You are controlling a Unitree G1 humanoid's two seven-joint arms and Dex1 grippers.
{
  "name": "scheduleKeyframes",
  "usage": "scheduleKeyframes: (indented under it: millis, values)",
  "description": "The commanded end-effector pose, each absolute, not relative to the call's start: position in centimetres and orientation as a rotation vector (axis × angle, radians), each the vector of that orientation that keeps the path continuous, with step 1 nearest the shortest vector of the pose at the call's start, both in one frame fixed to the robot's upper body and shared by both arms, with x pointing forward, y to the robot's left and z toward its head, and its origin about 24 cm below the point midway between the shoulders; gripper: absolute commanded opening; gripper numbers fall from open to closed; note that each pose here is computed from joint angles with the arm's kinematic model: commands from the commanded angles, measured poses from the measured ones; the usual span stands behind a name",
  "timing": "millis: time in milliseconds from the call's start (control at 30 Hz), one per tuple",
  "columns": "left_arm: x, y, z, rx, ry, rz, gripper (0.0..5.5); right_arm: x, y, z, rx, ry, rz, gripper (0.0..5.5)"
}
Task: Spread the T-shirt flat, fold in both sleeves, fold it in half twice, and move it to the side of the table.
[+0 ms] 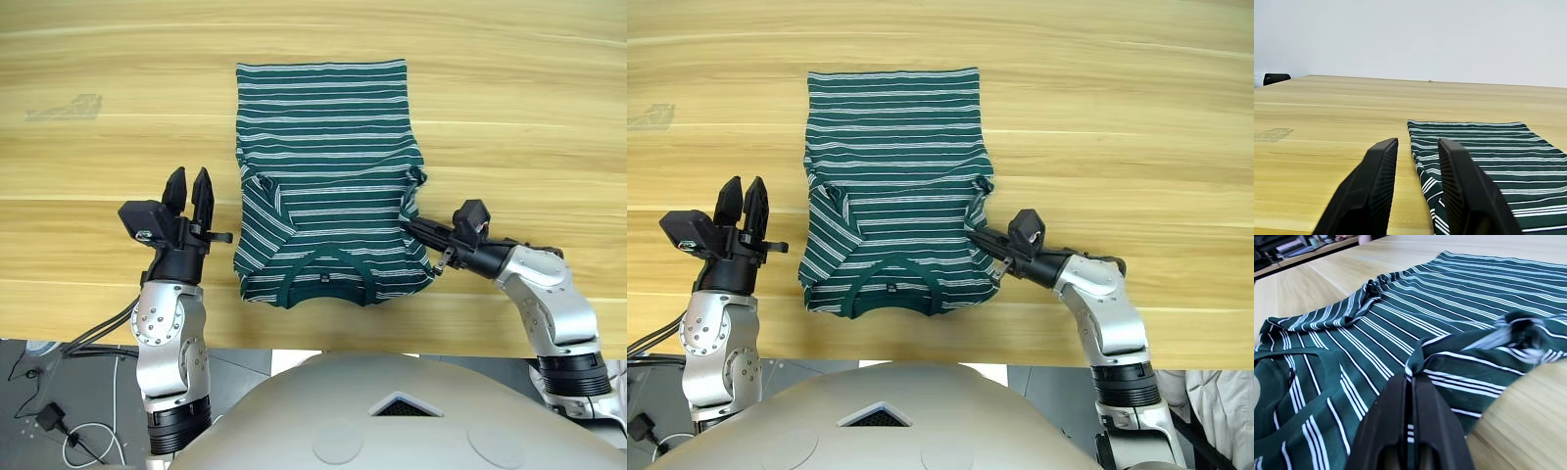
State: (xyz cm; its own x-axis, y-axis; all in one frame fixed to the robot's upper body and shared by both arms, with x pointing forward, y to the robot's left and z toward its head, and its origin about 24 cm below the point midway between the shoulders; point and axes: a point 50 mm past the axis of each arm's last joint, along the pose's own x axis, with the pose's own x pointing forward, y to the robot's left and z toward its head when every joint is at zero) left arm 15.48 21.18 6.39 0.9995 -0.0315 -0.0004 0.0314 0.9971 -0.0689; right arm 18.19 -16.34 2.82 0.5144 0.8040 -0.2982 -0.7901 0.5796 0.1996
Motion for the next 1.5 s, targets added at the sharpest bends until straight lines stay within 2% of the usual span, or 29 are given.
scheduleKeyframes:
  millis: [33,333,700,767,833,900,1000,1067,1167,1267,1333,1400,1500]
  values:
    - [15.6,21.1,6.2,-0.056,0.012,-0.043,1.54,18.7,-15.6,2.8,0.016,0.358,0.978,0.02]
    - [15.7,20.7,6.2,-0.048,0.021,-0.066,1.54,18.7,-14.9,1.7,-0.079,0.362,0.967,0.02]
    - [15.9,20.7,5.8,-0.033,0.032,-0.087,1.54,17.1,-14.4,3.2,0.152,0.345,1.135,2.01]
    - [16.2,20.5,6.1,0.029,0.026,-0.142,1.54,16.7,-14.4,3.2,0.158,0.345,1.16,2.44]
    - [16.8,20.8,7.0,0.114,0.006,-0.191,1.54,17.5,-15.0,3.7,0.142,0.295,1.118,2.76]
    - [17.2,22.1,8.0,0.235,-0.019,-0.205,1.54,19.7,-16.3,5.2,0.072,0.162,0.995,3.08]
    - [17.6,25.2,9.8,0.731,-0.053,-0.21,1.54,23.4,-19.8,8.8,-0.166,-0.105,0.714,3.66]
    - [17.3,27.0,10.3,1.177,-0.078,-0.335,1.54,24.0,-21.9,10.8,-0.581,-0.305,0.657,4.05]
    - [16.6,28.0,10.0,1.459,-0.1,-0.537,1.54,23.3,-22.4,10.9,-1.011,-0.45,0.776,4.58]
    - [15.3,28.5,8.9,1.557,-0.097,-0.736,1.54,21.9,-23.0,9.2,-1.327,-0.502,1.022,5.06]
    - [14.3,28.3,8.3,1.591,-0.104,-0.887,1.54,21.0,-23.8,8.0,-1.428,-0.492,1.178,5.38]
    - [13.4,27.7,7.6,1.567,-0.11,-1.018,1.54,20.5,-24.4,7.4,-1.47,-0.487,1.281,5.38]
    - [12.7,27.8,7.2,1.555,-0.112,-1.109,1.54,20.0,-24.9,6.8,-1.491,-0.494,1.363,5.38]
